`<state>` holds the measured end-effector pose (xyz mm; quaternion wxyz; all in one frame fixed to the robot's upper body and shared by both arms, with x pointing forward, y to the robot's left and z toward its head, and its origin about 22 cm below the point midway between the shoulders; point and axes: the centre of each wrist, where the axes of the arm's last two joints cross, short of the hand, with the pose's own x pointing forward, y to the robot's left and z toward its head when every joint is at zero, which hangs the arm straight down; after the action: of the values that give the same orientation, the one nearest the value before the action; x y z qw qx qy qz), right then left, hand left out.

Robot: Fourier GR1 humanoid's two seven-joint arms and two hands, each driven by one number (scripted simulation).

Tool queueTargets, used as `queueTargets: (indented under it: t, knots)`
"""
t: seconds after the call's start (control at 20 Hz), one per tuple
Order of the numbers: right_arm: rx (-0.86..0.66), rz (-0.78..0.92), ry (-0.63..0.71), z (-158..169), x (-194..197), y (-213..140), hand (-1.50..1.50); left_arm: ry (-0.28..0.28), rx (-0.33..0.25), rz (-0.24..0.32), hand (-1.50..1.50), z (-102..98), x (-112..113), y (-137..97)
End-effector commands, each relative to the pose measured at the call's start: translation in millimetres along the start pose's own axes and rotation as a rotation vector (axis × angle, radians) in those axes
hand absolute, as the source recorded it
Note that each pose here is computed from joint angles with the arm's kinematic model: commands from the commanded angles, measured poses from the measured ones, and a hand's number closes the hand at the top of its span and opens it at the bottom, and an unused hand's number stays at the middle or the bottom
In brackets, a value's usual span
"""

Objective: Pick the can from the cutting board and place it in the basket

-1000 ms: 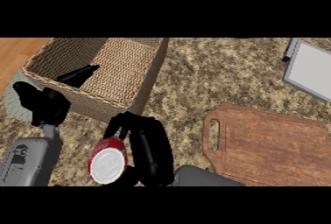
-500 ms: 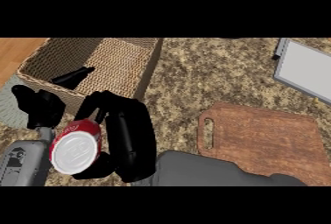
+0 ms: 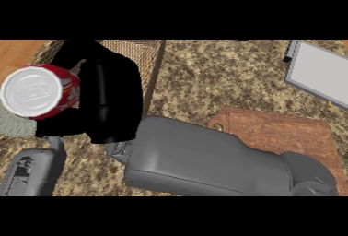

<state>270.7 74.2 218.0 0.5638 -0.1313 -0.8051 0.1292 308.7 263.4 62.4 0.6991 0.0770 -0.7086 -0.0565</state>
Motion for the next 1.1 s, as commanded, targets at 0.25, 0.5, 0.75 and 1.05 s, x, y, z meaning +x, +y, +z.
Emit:
queueTargets:
  t: [0.25, 0.5, 0.75, 1.05]
  knots:
    - [-0.127, 0.120, 0.087, -43.0, 37.6, 16.4, 1.50, 0.029, -0.013, -0.024, 0.00, -7.6, -2.1, -15.6]
    - [-0.159, 0.190, 0.169, -60.9, 31.8, 18.6, 1.50, 0.011, -0.020, -0.029, 0.00, -4.6, -7.8, -13.2]
    - [-0.159, 0.207, 0.230, -71.0, 23.1, 18.4, 1.50, -0.003, -0.017, -0.019, 0.00, -8.0, 2.2, -20.7]
    - [-0.157, 0.229, 0.263, -77.6, -2.9, 18.0, 1.50, -0.009, -0.002, -0.024, 0.00, -17.9, 5.8, -12.7]
